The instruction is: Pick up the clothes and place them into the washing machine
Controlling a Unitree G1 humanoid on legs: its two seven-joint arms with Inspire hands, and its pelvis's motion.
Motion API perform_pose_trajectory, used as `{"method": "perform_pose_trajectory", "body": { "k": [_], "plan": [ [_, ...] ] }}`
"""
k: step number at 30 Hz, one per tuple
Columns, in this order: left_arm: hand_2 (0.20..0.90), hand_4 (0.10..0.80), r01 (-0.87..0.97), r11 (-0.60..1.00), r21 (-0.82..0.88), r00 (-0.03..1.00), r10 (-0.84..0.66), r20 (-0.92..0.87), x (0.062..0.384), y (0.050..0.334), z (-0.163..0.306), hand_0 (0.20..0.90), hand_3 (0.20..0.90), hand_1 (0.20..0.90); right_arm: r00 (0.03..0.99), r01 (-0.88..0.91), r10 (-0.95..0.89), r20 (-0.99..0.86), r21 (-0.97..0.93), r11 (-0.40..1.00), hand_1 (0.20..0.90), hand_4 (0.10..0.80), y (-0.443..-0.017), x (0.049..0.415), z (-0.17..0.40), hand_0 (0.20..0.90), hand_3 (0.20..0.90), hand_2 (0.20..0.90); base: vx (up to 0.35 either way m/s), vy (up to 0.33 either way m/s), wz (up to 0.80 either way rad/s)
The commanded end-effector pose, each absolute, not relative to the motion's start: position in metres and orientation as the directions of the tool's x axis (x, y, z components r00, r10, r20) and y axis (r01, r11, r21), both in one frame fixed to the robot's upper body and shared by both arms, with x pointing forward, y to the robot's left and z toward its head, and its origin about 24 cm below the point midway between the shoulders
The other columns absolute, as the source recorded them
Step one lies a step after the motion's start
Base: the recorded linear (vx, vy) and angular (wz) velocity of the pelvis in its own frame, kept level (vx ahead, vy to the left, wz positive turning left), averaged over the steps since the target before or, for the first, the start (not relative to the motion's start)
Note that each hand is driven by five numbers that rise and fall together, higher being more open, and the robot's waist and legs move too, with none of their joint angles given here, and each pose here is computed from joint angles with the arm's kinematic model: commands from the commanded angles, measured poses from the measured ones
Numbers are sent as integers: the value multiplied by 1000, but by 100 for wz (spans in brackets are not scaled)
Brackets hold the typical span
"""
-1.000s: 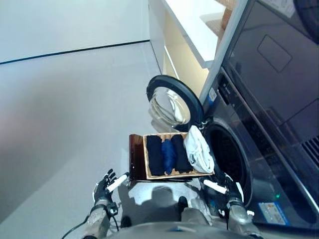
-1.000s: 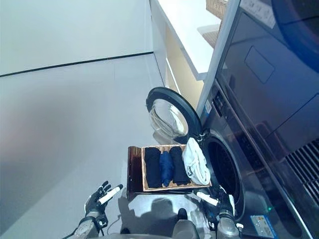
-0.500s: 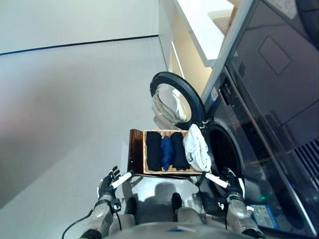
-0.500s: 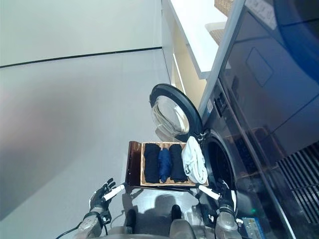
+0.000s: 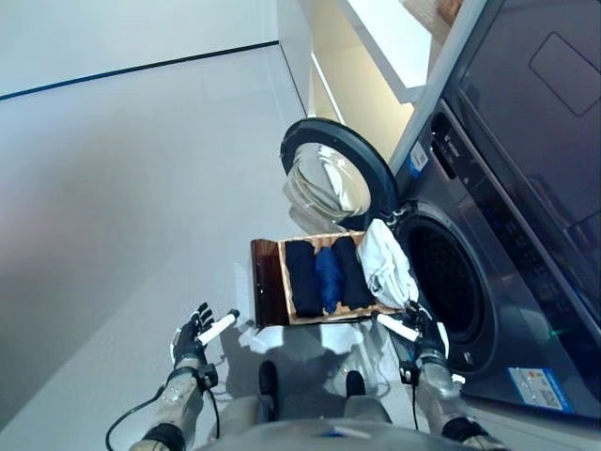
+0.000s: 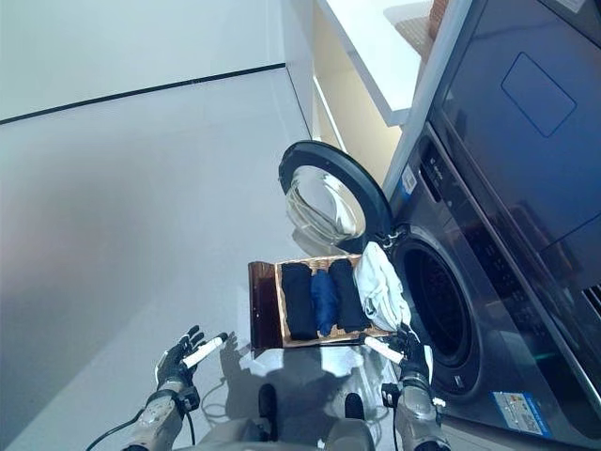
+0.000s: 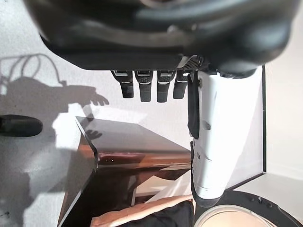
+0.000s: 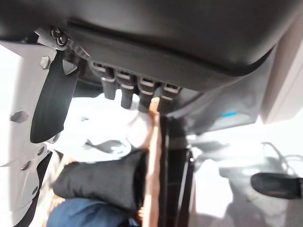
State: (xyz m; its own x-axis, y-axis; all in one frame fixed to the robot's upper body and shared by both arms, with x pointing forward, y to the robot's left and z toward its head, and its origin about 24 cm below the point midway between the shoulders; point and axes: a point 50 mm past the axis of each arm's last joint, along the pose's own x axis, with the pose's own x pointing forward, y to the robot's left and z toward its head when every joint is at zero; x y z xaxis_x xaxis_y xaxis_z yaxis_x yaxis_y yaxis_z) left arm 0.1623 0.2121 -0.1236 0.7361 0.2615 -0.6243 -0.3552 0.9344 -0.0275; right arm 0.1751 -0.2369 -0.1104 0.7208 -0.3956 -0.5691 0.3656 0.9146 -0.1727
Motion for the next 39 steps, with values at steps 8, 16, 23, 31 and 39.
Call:
{"method": "perform_pose_trajectory", "body": {
  "k": [8,16,23,31,39],
  "plan": [
    [900,800,-364,931,-29,794,294,-533,173,226,-110,900,900,900,778,391,-408,-478,-140,910,900,800,-240,191,-95,900,900,900,57,97,-6],
    [900,800,-345,938,-12,805,290,-517,178,231,-105,900,900,900,781,400,-407,-473,-120,909,900,800,-238,190,-94,900,900,900,104,48,14],
    [900,800,-379,926,-3,788,321,-526,177,235,-107,900,900,900,785,411,-418,-458,-120,904,900,800,-239,195,-90,900,900,900,184,-114,13],
    [900,800,-424,906,0,751,352,-558,162,240,-113,900,900,900,798,383,-399,-452,-132,914,900,800,-237,195,-89,900,900,900,135,-104,6],
    [900,800,-407,912,-49,786,322,-528,172,227,-109,900,900,900,814,382,-424,-396,-184,906,900,800,-249,199,-79,900,900,900,65,-138,15]
  ]
}}
